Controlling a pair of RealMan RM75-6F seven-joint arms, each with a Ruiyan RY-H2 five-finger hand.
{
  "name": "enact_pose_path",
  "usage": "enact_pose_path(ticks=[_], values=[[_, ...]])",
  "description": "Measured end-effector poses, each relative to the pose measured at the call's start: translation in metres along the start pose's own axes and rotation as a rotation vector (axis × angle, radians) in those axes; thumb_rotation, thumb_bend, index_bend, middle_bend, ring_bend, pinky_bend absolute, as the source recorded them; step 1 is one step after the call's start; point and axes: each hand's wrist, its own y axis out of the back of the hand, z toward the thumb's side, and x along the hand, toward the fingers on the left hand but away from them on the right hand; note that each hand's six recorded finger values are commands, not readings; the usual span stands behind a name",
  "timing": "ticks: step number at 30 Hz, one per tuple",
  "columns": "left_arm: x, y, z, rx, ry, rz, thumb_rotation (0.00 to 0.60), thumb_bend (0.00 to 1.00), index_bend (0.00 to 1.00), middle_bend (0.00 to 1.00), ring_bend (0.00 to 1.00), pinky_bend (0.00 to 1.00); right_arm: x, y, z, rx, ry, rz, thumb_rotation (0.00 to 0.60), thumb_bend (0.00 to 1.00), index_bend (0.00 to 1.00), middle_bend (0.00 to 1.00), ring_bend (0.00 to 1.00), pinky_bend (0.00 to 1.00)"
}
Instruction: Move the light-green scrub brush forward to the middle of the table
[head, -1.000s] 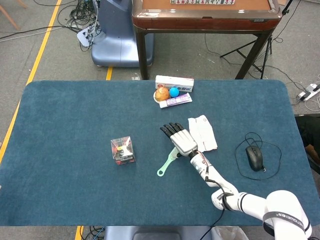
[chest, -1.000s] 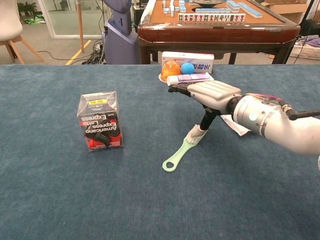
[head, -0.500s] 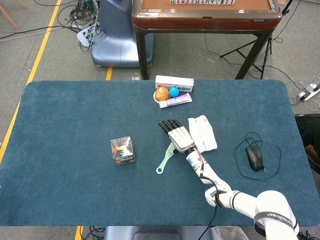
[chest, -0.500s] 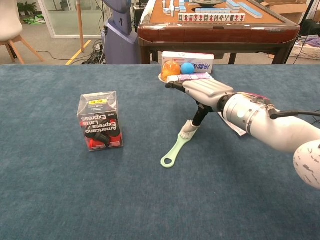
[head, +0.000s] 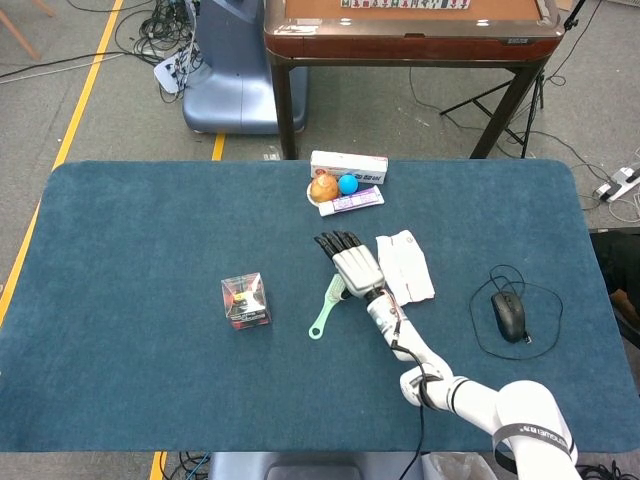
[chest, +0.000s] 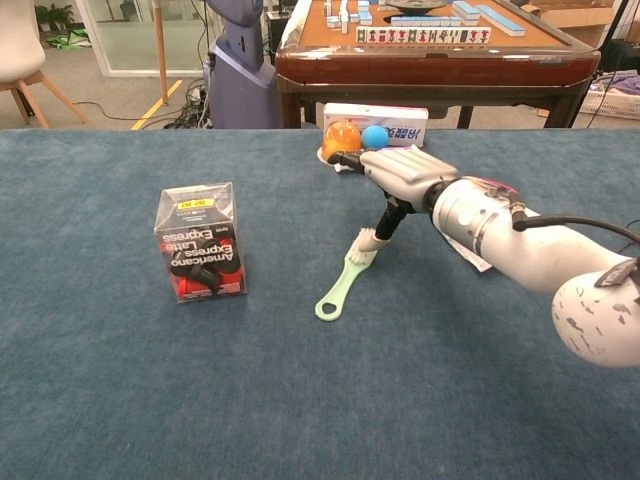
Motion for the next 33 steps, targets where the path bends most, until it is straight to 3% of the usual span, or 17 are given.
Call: enact_pose_path(ticks=[12, 21, 25, 33], values=[[0.001, -0.002, 0.001, 0.005, -0.004, -0.004, 0.600, 0.11, 0.57, 0.45, 0.30, 0.50, 0.016, 0.017, 0.003, -0.032, 0.051, -0.035, 0.600, 0.00, 0.00, 0.06, 0.01, 0.11], [0.000, -0.002, 0.008, 0.009, -0.029, -0.002, 0.600, 0.11, 0.57, 0.45, 0.30, 0.50, 0.062, 0.052, -0.013, -0.036, 0.066, -0.086, 0.600, 0.00, 0.00, 0.06, 0.01, 0.11], [0.000, -0.002, 0.013, 0.008, -0.046, -0.002, 0.600, 0.11, 0.57, 0.45, 0.30, 0.50, 0.091, 0.074, -0.031, 0.018, 0.029, -0.121, 0.600, 0.00, 0.00, 0.06, 0.01, 0.11], [-0.002, 0.001, 0.024, 0.004, -0.085, 0.014, 0.600, 0.11, 0.57, 0.45, 0.30, 0.50, 0.159, 0.105, -0.080, 0.134, -0.132, -0.159, 0.600, 0.00, 0.00, 0.06, 0.01, 0.11]])
